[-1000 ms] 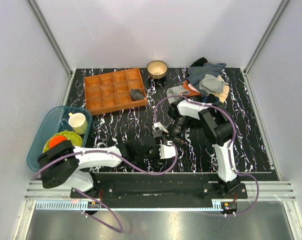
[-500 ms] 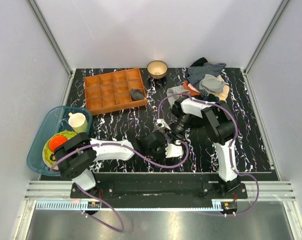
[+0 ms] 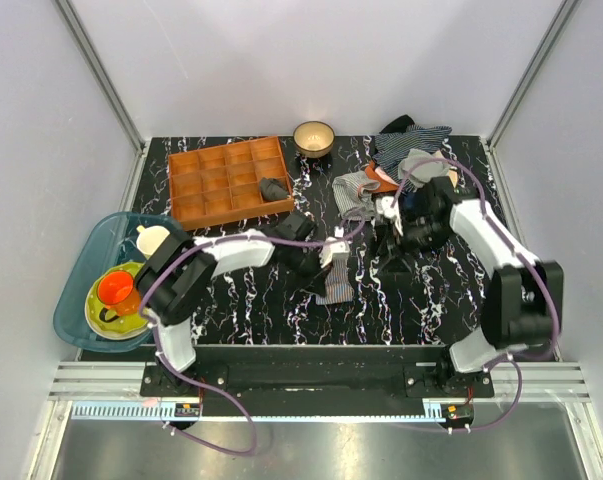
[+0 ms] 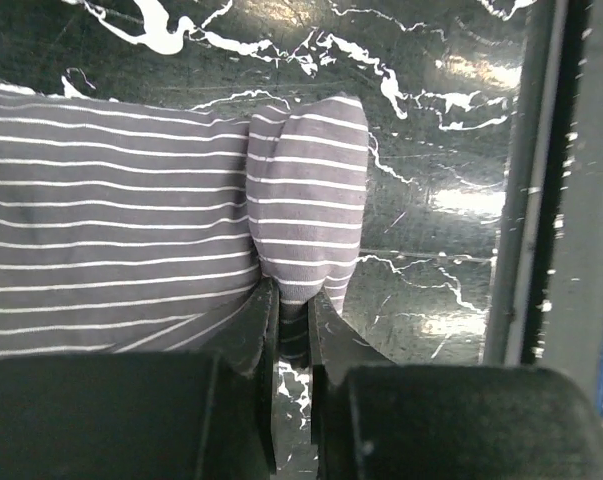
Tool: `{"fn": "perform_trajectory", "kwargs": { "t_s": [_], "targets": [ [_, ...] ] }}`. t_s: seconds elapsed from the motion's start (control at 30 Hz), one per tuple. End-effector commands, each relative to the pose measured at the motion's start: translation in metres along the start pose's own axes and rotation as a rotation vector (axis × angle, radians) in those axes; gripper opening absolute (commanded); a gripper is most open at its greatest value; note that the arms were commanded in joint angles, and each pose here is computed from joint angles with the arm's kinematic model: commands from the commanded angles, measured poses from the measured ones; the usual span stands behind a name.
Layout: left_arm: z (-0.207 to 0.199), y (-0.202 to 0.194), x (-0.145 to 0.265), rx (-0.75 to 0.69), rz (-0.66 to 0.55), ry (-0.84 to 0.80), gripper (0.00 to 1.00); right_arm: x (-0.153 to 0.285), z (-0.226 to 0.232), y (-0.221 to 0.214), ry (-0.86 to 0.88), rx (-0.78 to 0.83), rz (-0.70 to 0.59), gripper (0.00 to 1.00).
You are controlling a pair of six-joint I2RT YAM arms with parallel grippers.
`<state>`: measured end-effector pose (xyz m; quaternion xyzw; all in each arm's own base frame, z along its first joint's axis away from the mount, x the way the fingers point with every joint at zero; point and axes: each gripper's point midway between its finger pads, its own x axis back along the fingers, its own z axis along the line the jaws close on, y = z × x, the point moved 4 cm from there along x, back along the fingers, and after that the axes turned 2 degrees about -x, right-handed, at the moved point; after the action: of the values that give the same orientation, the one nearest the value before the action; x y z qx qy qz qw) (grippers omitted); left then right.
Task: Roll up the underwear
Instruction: Roll the underwear to the center of the board.
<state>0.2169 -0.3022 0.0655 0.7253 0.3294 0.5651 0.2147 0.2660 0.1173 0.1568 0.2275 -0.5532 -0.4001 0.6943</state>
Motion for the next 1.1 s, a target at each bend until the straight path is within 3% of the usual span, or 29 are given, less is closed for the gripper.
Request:
{"fn": "perform_trajectory", "kwargs": {
  "t_s": [0.0, 0.1, 0.17, 0.37, 0.53, 0.63, 0.7, 0.77, 0.8, 0.83, 0.9, 1.0, 1.07],
  "targets": [
    [0.000, -0.012, -0.002, 0.252, 0.015, -0.187, 0.04, -0.017, 0.039, 0.010, -0.023, 0.374, -0.028, 0.77],
    [0.013, -0.023, -0.008, 0.403, 0.027, -0.224, 0.06, -0.048, 0.052, 0.006, -0.103, 0.631, 0.067, 0.88],
    [0.019, -0.033, -0.014, 0.497, 0.051, -0.235, 0.06, -0.066, 0.054, 0.008, -0.128, 0.742, 0.088, 0.90],
    [0.033, -0.038, -0.021, 0.640, 0.052, -0.230, 0.09, -0.105, 0.034, 0.005, -0.144, 0.833, 0.218, 0.85],
    [0.039, -0.034, -0.022, 0.671, 0.030, -0.216, 0.12, -0.130, 0.021, -0.011, -0.144, 0.846, 0.305, 0.81],
    [0.045, -0.028, -0.021, 0.679, 0.003, -0.202, 0.13, -0.136, 0.018, -0.025, -0.129, 0.826, 0.352, 0.75],
    [0.048, -0.026, -0.018, 0.720, -0.020, -0.179, 0.19, -0.138, 0.017, -0.033, -0.117, 0.806, 0.379, 0.65],
    [0.056, -0.002, -0.005, 0.680, -0.136, -0.131, 0.26, -0.140, 0.017, -0.045, -0.100, 0.759, 0.418, 0.56],
    [0.056, -0.005, 0.000, 0.687, -0.166, -0.104, 0.32, -0.142, 0.017, -0.050, -0.092, 0.733, 0.437, 0.46],
    [0.060, 0.021, 0.018, 0.581, -0.279, -0.049, 0.38, -0.141, 0.016, -0.053, -0.097, 0.694, 0.456, 0.41],
    [0.049, 0.035, 0.046, 0.495, -0.379, 0.053, 0.47, -0.140, 0.018, -0.056, -0.087, 0.648, 0.468, 0.30],
    [0.039, 0.061, 0.095, 0.281, -0.565, 0.266, 0.56, -0.132, 0.033, -0.053, -0.019, 0.536, 0.435, 0.27],
    [0.029, 0.039, 0.105, 0.207, -0.636, 0.386, 0.61, -0.130, 0.043, -0.040, 0.047, 0.460, 0.357, 0.27]
  ]
}}
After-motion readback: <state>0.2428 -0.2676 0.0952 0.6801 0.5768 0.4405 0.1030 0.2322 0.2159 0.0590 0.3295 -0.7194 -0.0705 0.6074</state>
